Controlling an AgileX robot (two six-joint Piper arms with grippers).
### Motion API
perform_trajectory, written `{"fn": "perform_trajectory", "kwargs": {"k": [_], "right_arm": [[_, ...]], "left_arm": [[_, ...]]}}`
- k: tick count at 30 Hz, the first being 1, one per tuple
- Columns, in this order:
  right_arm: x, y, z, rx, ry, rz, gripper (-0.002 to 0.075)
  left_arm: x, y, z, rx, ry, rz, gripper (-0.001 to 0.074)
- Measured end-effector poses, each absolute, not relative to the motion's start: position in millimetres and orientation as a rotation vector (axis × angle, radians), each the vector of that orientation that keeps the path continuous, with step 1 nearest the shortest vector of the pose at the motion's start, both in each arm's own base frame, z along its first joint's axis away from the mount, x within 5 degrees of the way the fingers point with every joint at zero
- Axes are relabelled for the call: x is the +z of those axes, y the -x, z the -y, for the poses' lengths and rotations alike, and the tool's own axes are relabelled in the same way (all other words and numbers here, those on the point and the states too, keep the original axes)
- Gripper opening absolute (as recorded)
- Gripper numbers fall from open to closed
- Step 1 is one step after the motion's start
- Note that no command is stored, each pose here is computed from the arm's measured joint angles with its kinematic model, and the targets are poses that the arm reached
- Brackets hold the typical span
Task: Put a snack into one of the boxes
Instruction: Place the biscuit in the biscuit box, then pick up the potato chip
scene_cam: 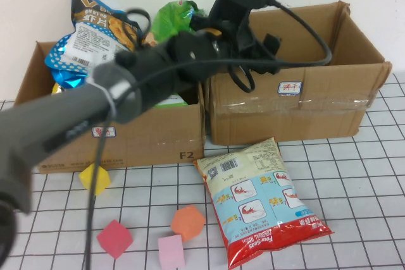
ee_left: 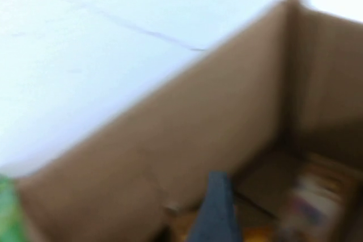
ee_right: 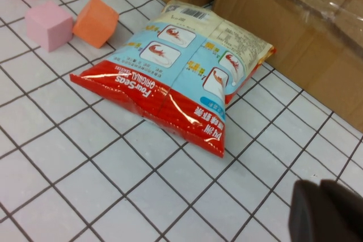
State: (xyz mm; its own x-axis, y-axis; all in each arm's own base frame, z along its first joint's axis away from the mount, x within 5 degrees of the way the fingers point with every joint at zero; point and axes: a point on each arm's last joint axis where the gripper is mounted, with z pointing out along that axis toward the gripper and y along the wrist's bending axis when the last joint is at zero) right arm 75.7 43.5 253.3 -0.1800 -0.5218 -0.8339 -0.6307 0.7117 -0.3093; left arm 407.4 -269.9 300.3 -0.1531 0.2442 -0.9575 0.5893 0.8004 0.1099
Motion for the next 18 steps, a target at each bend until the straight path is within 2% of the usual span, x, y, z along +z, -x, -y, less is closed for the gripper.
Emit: {"fn": "perform_trajectory", "kwargs": {"k": [3,6,8,10,13,18], "right_arm": [[253,-75,-44,0.148,0.895,-1.846,-0.0001],[253,-74,-45,0.193,0.856,-1.871,-0.0001],[252,-74,-46,0.241,0.819,-1.903,-0.0001],[250,-76,-49,0.321,0.774,-1.957,-0.0001],[247,-79,-53,0.425,0.776,-2.037,-0.0001],[254,-93,-57,0.487,0.812,-2.094,0.0000]], "left_arm": [[321,-388,269,-0.439,-0.737,-1.777,0.0453],[341,-361,266,-0.600,-0.815,-1.881,0.0287],[354,-342,261,-0.656,-0.892,-1.941,0.0144],[362,-327,254,-0.650,-0.981,-1.989,0.0066],[370,-310,239,-0.571,-1.047,-2.103,0.0018],[382,-294,205,-0.298,-1.005,-2.262,0.0004]]}}
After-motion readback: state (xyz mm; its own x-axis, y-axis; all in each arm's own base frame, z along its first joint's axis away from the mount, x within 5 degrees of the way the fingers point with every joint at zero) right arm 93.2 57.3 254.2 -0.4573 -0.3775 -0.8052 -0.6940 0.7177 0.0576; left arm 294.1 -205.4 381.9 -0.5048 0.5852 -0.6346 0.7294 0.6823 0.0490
